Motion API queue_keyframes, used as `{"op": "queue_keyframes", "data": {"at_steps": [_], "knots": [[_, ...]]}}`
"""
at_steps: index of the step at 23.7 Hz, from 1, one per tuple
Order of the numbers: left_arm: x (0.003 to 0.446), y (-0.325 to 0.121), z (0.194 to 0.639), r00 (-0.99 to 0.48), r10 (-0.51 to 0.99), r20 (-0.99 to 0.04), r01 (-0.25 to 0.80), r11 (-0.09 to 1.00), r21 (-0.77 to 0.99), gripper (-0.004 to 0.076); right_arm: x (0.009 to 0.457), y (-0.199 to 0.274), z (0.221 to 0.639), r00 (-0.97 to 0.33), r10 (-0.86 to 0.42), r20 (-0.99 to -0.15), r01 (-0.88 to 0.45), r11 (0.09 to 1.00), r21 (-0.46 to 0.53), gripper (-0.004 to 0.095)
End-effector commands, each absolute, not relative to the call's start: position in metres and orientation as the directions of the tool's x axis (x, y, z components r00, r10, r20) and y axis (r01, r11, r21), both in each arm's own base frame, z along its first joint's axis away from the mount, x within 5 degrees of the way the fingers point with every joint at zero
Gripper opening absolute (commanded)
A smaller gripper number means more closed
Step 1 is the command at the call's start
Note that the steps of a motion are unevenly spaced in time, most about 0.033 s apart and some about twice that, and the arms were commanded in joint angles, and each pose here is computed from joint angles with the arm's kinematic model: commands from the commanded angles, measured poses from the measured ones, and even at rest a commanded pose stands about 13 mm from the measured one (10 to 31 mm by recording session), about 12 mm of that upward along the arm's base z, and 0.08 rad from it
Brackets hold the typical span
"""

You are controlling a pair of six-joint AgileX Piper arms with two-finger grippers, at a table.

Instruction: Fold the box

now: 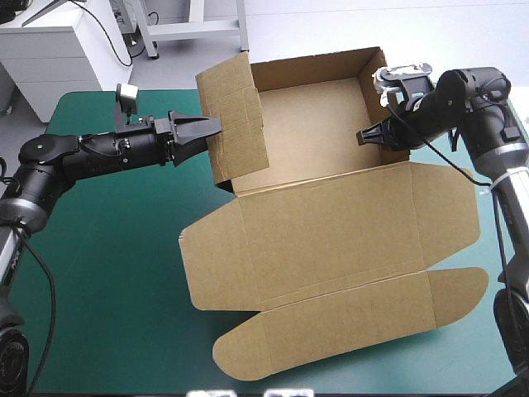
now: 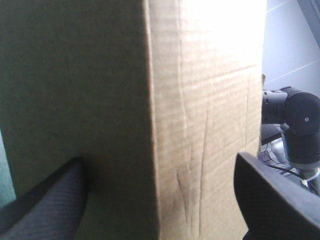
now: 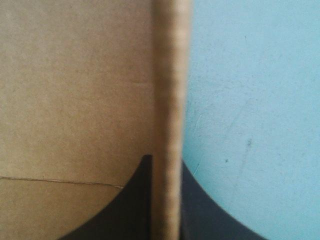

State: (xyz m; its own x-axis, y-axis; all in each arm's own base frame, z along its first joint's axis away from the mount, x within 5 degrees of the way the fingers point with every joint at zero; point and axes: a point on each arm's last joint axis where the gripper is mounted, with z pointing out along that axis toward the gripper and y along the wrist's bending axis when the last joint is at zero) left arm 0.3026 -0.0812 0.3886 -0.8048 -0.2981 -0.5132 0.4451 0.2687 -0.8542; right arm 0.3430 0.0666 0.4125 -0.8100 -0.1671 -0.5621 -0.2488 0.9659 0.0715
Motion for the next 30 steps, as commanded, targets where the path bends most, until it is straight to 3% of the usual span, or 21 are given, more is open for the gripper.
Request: {"op": "queue_keyframes", "data": {"at_steps": [1,6,10,15,20,25,30], "knots": [[0.291,-0.085,0.416,-0.778,-0.324,-0.539,0.508,0.18,-0.842,0.0566,0.328,0.065,0.436,-0.774,-0.144,-0.617,-0.261,0.96,0.103,-0.0014],[0.293,-0.084,0.418,-0.768,-0.31,-0.56,0.508,0.238,-0.828,0.0547,0.329,0.066,0.437,-0.766,-0.139,-0.628,-0.265,0.958,0.112,-0.0014],[0.294,-0.089,0.43,-0.773,-0.251,-0.583,0.46,0.411,-0.787,0.0547,0.329,0.073,0.44,-0.737,-0.145,-0.66,-0.277,0.956,0.1,-0.0006],[0.29,-0.113,0.451,-0.743,-0.217,-0.633,0.414,0.594,-0.689,0.0547,0.32,0.105,0.452,-0.644,-0.205,-0.737,-0.24,0.969,-0.059,0.0002],[0.29,-0.132,0.437,-0.733,-0.199,-0.651,0.3,0.764,-0.571,0.0547,0.312,0.124,0.469,-0.576,-0.196,-0.793,-0.232,0.97,-0.071,0.0001],[0.289,-0.136,0.432,-0.727,-0.202,-0.657,0.235,0.825,-0.513,0.0547,0.307,0.123,0.486,-0.54,-0.177,-0.823,-0.232,0.971,-0.057,0.0002],[0.29,-0.139,0.435,-0.705,-0.259,-0.66,0.208,0.814,-0.542,0.0547,0.303,0.121,0.496,-0.522,-0.166,-0.837,-0.227,0.972,-0.051,0.0002]]}}
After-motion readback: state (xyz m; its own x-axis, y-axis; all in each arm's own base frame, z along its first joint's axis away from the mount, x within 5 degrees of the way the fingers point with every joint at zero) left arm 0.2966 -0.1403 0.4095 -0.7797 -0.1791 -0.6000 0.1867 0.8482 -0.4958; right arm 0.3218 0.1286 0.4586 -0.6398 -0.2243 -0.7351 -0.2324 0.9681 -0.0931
